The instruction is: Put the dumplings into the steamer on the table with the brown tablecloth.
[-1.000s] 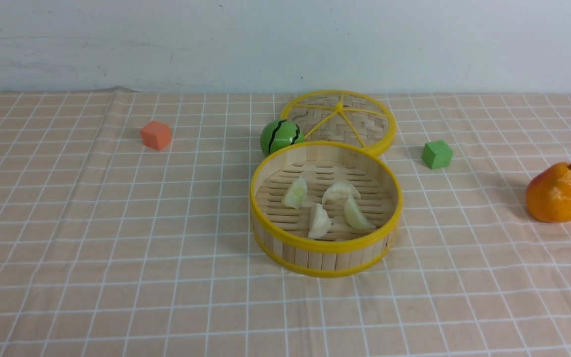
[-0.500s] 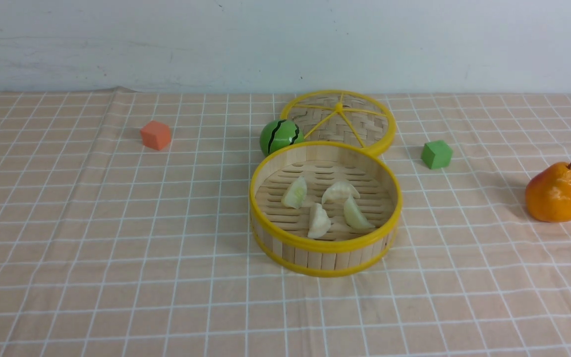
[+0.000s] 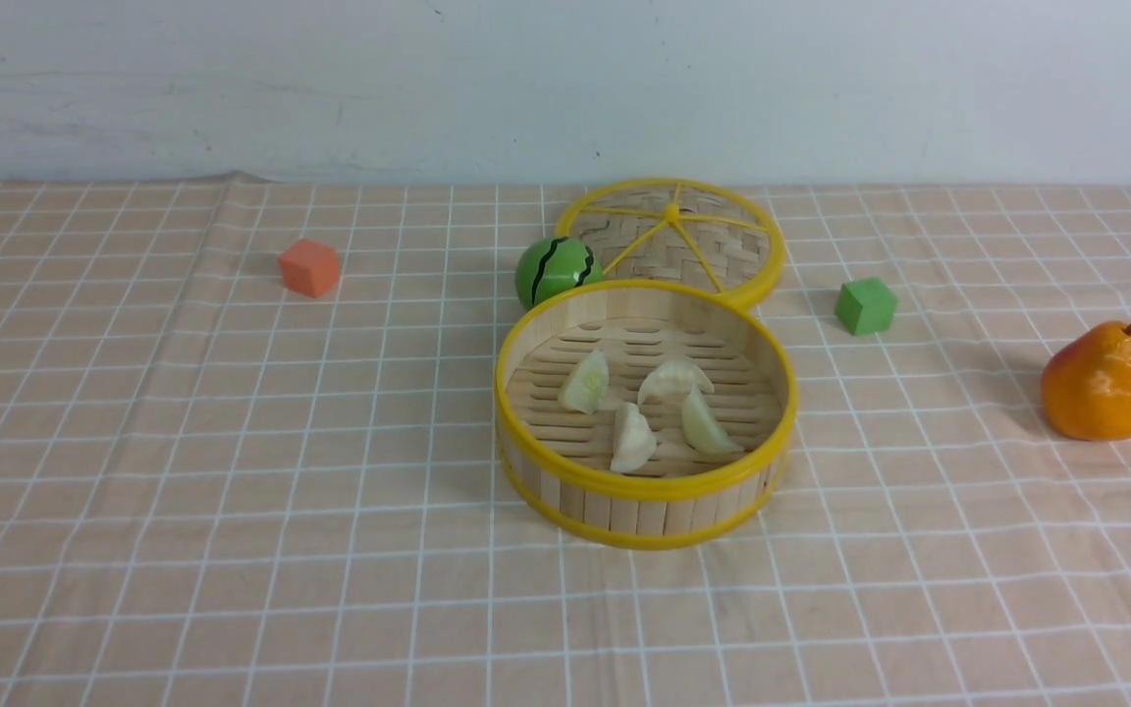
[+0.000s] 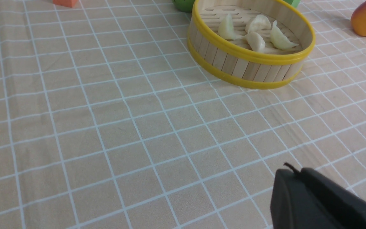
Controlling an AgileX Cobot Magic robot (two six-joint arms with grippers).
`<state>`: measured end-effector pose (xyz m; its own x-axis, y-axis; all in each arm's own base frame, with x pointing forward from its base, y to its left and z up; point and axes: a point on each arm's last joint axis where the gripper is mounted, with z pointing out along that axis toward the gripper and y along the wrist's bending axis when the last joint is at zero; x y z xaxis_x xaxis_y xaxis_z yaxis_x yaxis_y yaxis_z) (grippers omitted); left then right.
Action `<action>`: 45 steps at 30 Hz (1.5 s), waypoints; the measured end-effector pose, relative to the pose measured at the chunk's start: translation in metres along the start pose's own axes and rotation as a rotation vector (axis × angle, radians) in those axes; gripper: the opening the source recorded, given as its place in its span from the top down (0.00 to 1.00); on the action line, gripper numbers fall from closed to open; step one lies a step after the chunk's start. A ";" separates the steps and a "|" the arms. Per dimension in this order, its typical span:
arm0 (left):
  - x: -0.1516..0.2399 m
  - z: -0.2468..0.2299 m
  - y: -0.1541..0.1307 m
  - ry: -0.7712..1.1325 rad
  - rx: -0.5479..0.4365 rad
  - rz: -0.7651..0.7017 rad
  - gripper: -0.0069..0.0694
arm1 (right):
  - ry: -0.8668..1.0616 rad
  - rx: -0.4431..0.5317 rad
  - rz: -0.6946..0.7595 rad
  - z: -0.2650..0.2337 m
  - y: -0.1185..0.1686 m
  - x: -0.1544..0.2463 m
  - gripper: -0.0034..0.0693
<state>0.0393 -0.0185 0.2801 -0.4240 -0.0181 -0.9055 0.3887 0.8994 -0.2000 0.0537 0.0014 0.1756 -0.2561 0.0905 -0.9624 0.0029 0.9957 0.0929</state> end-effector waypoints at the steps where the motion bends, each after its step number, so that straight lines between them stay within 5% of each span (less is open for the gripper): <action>1: 0.000 0.000 0.000 0.001 0.000 0.000 0.89 | 0.005 -0.001 0.000 0.000 0.000 0.000 0.97; 38: 0.008 0.006 0.001 0.008 0.000 0.002 0.84 | 0.048 0.000 0.003 -0.001 0.000 0.002 0.95; 45: 0.021 0.015 0.012 -0.270 -0.096 -0.065 0.93 | 0.048 0.000 0.003 -0.001 0.000 0.002 0.95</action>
<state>0.0476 -0.0153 0.2529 -0.2073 -0.1809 -0.9614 0.2833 0.9296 -0.2359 0.0521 0.0018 0.1738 -0.3019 0.0925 -0.9488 0.0038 0.9954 0.0958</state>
